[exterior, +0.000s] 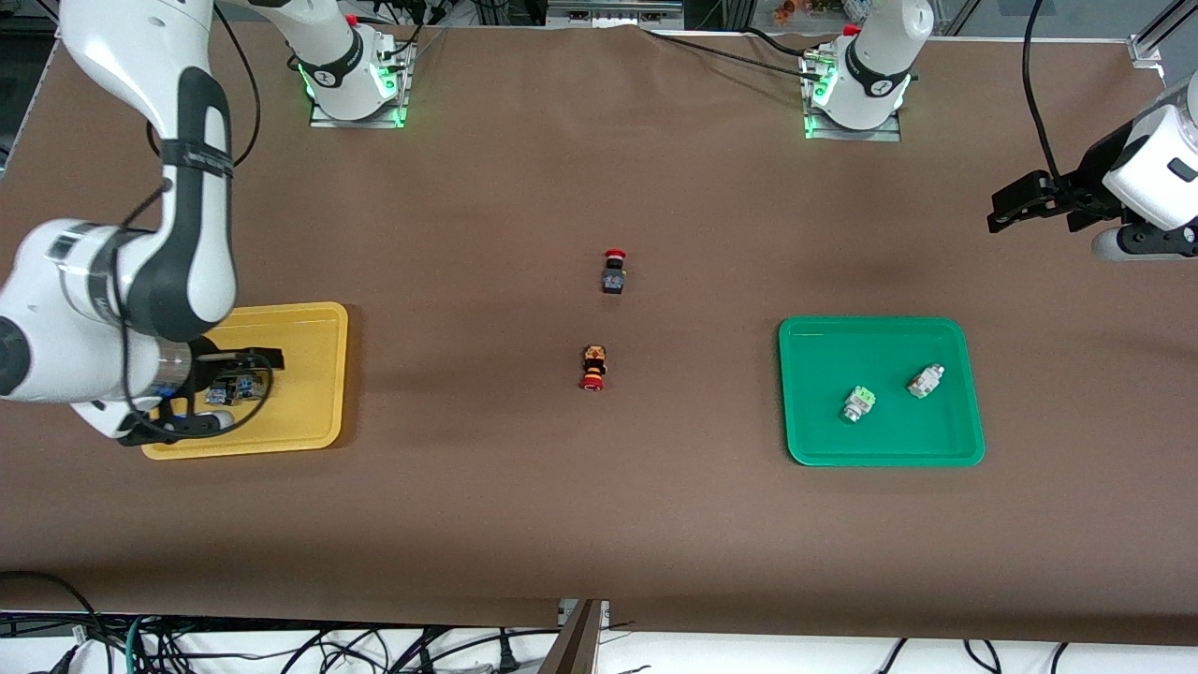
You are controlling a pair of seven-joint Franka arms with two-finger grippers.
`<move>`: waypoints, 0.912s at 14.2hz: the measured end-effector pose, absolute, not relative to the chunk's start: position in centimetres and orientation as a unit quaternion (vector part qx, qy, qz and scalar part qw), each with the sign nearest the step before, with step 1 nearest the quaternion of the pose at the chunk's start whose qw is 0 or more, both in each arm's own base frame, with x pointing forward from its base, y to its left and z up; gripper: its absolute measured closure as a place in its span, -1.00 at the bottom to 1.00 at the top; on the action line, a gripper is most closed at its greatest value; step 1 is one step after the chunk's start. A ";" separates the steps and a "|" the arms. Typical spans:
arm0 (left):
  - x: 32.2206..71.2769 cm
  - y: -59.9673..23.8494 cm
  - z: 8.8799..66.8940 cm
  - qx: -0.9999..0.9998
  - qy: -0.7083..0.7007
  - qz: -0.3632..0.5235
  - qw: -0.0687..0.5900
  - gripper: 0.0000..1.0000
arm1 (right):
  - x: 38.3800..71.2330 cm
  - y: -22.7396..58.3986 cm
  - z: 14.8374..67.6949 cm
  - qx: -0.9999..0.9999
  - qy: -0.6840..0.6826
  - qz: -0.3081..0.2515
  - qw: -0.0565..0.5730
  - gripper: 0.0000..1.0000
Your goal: Place green and yellow buttons in trays
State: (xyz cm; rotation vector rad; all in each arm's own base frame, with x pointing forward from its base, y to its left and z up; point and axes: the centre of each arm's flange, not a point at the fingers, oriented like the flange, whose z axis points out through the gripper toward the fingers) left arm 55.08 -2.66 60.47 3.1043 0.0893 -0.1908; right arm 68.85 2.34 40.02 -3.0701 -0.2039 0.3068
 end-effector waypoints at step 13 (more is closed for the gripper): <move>54.9 -2.2 61.6 0.998 0.033 -0.051 0.016 -1.00 | 56.2 1.1 60.7 -0.999 -0.044 0.010 0.029 -1.00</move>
